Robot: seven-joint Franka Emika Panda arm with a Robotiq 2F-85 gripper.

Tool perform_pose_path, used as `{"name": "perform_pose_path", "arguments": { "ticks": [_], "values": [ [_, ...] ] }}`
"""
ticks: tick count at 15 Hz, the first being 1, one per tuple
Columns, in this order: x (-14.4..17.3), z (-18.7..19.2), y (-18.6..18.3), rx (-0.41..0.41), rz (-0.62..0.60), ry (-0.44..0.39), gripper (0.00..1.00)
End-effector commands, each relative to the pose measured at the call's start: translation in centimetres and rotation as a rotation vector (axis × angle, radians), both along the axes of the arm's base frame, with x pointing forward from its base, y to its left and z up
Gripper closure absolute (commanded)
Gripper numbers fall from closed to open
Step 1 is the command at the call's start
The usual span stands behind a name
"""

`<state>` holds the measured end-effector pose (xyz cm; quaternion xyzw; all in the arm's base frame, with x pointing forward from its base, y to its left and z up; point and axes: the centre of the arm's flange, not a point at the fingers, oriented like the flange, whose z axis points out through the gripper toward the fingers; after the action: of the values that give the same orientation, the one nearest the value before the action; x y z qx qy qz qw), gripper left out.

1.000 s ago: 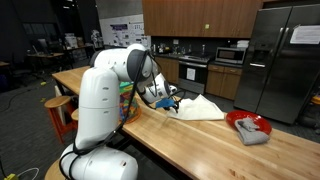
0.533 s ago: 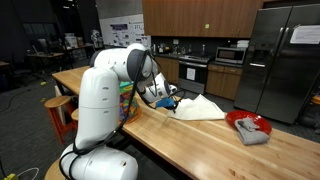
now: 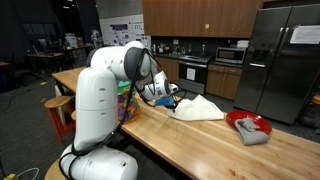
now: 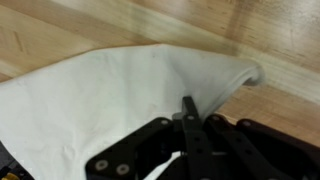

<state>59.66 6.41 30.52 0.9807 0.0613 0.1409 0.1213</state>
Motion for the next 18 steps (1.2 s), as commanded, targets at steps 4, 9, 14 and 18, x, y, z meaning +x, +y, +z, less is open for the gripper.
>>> {"name": "perform_pose_path", "arguments": {
  "ticks": [4,9,14,18],
  "values": [
    [-4.7,1.8,-2.4,0.091,-0.088,-0.005,0.99],
    [-7.3,5.2,-4.3,0.171,-0.083,-0.088,0.99],
    [-10.1,8.0,-6.2,0.263,0.011,-0.148,0.99],
    [-12.4,8.7,-5.7,0.331,0.113,-0.122,0.99]
  ]
}}
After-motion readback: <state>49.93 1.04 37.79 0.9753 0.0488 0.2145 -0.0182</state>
